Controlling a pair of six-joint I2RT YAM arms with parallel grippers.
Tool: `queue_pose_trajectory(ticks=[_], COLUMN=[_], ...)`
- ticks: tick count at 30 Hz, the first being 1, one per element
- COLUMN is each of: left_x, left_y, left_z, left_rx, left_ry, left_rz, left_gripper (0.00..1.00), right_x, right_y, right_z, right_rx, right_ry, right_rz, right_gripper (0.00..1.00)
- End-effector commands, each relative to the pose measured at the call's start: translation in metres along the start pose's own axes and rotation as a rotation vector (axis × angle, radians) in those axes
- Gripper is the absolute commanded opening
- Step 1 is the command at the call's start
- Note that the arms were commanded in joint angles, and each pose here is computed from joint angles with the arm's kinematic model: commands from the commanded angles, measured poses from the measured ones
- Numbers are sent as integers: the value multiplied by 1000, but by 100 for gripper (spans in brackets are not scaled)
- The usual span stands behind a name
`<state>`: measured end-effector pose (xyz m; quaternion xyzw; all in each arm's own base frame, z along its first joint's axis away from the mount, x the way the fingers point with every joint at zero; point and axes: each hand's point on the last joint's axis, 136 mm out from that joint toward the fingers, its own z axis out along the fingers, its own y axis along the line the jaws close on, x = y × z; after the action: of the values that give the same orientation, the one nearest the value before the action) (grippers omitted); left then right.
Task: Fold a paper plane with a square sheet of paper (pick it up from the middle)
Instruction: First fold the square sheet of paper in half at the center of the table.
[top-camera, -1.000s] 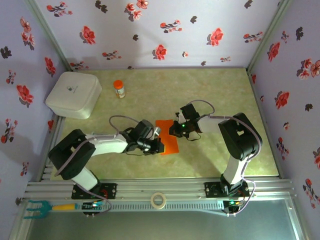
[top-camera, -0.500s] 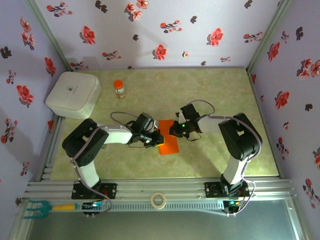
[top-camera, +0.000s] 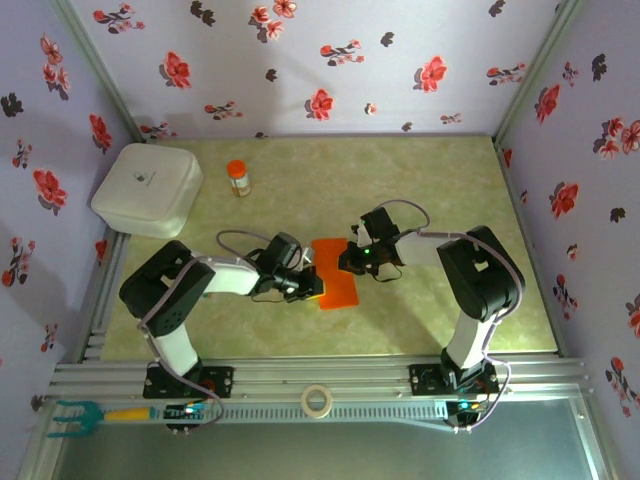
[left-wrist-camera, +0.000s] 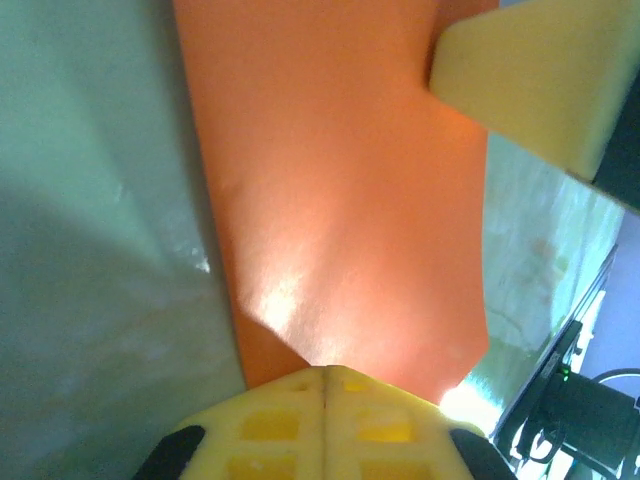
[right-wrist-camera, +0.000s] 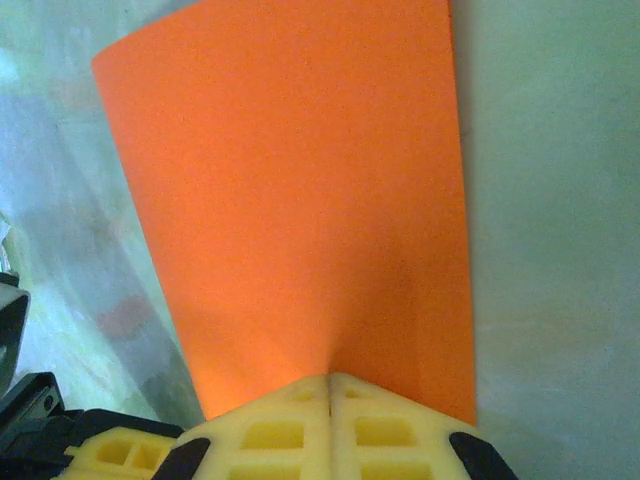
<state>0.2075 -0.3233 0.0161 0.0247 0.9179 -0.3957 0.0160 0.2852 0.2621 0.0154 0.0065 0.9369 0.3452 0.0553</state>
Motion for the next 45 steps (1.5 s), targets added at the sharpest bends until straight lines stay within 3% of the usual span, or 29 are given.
queue_pose_trajectory(ticks=[1, 9, 15, 24, 32, 45], left_x=[32, 45, 38, -34, -80, -53], left_y=[16, 14, -7, -40, -40, 6], left_z=[-4, -12, -20, -40, -20, 5], left_rx=[-97, -157, -167, -18, 29, -9], left_ry=[112, 153, 105, -77, -66, 23], left_rz=[8, 87, 175, 118, 62, -11], left_gripper=[4, 4, 4, 5, 5, 5], right_x=[26, 26, 27, 26, 26, 25], right_y=[-55, -55, -55, -53, -52, -54], right_z=[2, 2, 2, 0, 0, 1], right_rx=[194, 196, 197, 191, 189, 191], right_ry=[58, 60, 61, 54, 56, 54], right_rz=[108, 106, 107, 105, 105, 108], right_gripper=[0, 0, 0, 0, 0, 0])
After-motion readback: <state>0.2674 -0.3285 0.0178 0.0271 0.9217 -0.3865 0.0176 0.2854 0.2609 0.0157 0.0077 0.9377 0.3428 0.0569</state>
